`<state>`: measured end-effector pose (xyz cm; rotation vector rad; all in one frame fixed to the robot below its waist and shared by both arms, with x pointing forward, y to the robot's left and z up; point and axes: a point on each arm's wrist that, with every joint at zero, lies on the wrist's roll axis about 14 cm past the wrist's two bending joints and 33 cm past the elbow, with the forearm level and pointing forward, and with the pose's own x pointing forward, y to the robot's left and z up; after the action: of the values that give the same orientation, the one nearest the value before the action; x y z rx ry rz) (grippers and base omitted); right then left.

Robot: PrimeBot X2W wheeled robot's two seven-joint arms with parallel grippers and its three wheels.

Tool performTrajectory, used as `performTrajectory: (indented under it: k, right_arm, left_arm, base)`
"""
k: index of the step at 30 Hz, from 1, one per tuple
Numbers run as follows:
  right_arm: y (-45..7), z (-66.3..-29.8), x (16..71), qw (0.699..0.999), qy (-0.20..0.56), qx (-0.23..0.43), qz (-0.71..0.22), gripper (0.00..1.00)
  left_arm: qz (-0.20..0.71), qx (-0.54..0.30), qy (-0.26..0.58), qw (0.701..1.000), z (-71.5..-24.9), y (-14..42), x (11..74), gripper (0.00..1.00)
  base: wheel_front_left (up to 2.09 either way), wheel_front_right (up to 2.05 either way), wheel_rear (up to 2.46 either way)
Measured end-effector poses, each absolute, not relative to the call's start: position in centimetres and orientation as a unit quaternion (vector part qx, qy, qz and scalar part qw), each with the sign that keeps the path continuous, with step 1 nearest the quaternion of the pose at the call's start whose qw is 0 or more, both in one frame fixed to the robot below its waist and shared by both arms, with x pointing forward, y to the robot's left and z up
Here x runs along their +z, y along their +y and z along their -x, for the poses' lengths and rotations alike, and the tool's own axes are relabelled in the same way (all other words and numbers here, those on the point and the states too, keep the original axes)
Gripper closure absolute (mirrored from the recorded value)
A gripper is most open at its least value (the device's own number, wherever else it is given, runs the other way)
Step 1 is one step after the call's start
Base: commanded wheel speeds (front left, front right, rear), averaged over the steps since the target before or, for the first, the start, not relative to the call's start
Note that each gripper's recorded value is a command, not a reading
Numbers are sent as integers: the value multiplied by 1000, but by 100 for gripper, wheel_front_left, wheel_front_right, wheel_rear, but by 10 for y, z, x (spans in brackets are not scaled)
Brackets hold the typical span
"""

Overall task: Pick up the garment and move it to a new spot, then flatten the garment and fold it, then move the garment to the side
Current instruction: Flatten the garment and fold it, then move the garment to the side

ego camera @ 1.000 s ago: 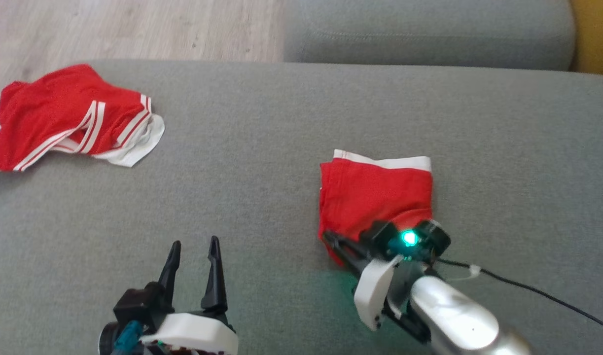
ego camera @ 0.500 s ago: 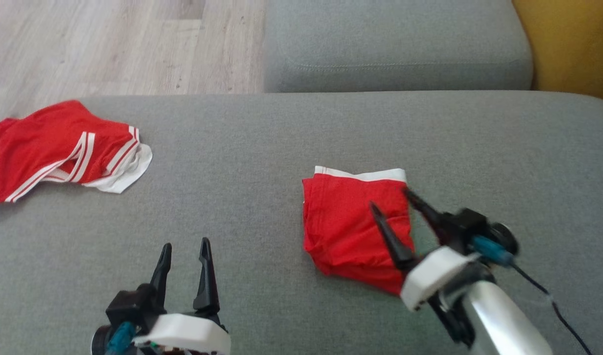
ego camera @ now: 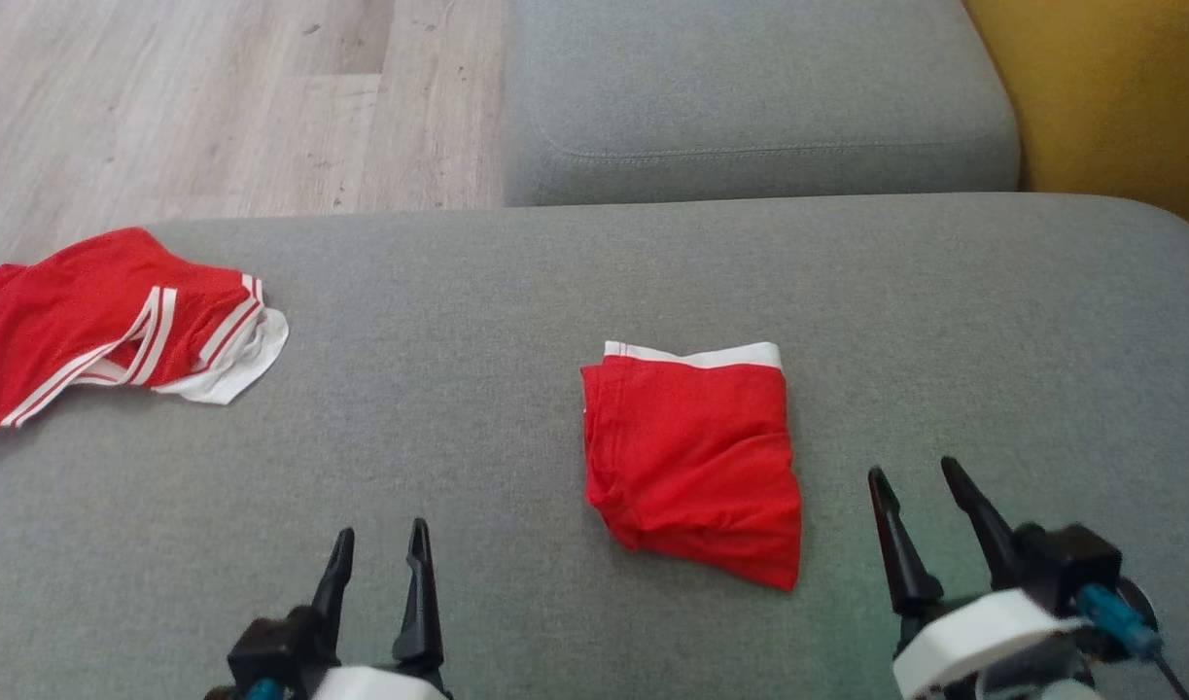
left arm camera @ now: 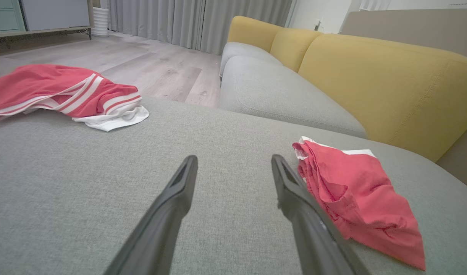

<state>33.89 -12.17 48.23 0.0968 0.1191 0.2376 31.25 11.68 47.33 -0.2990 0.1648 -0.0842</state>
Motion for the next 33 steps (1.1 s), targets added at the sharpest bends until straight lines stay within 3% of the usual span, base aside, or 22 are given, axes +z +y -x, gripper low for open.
performTrajectory:
  k: [25,33]
  right_arm:
    - [-124,-330,472,988,90,114,-54,0]
    - [-118,-376,465,976,176,125,-17,0]
  left_arm:
    - [123,-28,96,987,-303,128,458,0]
    - [124,-13,108,986,-299,135,452,0]
  base:
    - [0,0,0]
    - [0,0,0]
